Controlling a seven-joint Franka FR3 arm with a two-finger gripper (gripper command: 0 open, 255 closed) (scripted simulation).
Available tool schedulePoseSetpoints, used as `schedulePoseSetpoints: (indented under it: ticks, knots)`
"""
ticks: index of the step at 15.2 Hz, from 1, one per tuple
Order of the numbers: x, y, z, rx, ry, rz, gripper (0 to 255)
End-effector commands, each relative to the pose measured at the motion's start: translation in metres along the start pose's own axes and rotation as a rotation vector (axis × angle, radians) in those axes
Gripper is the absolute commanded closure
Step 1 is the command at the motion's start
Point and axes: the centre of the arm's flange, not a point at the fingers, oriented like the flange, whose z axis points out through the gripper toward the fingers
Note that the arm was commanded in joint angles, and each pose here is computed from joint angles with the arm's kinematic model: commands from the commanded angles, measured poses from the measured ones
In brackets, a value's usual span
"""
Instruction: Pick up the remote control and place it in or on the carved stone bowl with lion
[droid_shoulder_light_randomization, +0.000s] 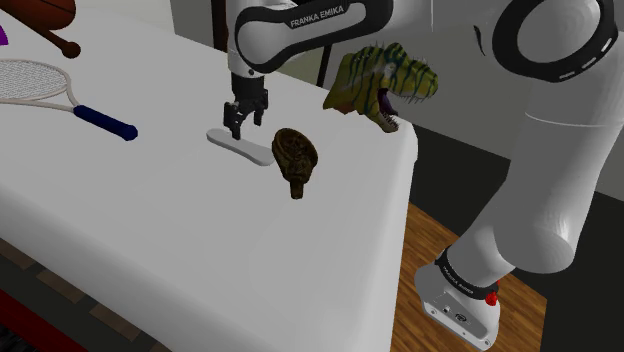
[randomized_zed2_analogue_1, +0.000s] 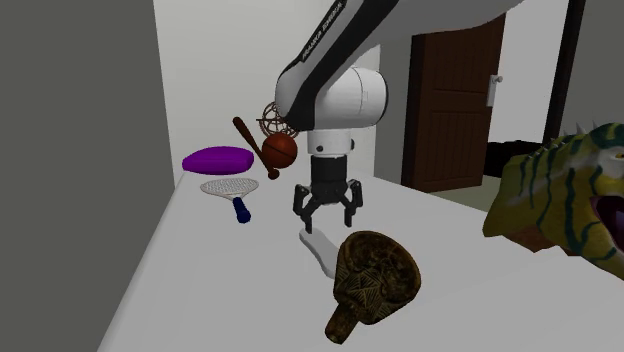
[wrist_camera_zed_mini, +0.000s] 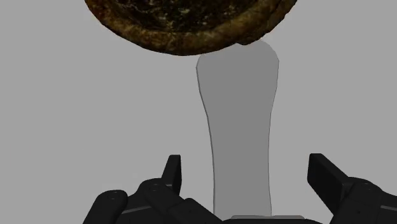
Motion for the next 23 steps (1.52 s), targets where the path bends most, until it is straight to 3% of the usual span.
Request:
schedulePoseSetpoints:
  ticks: [1,9,16,17,23]
  knots:
    - [0.018,-0.007,0.014,-0.007,-0.005,-0.014,0]
    - [0.018,-0.007,0.054,-0.007,-0.005,-0.014,0]
    - [0.018,-0.007,0.054,-0.007,-0.005,-0.014,0]
    - [0.018,-0.007,0.054,-0.007,-0.005,-0.014,255]
    - [0.018,-0.007,0.054,-0.007,-0.005,-0.014,255]
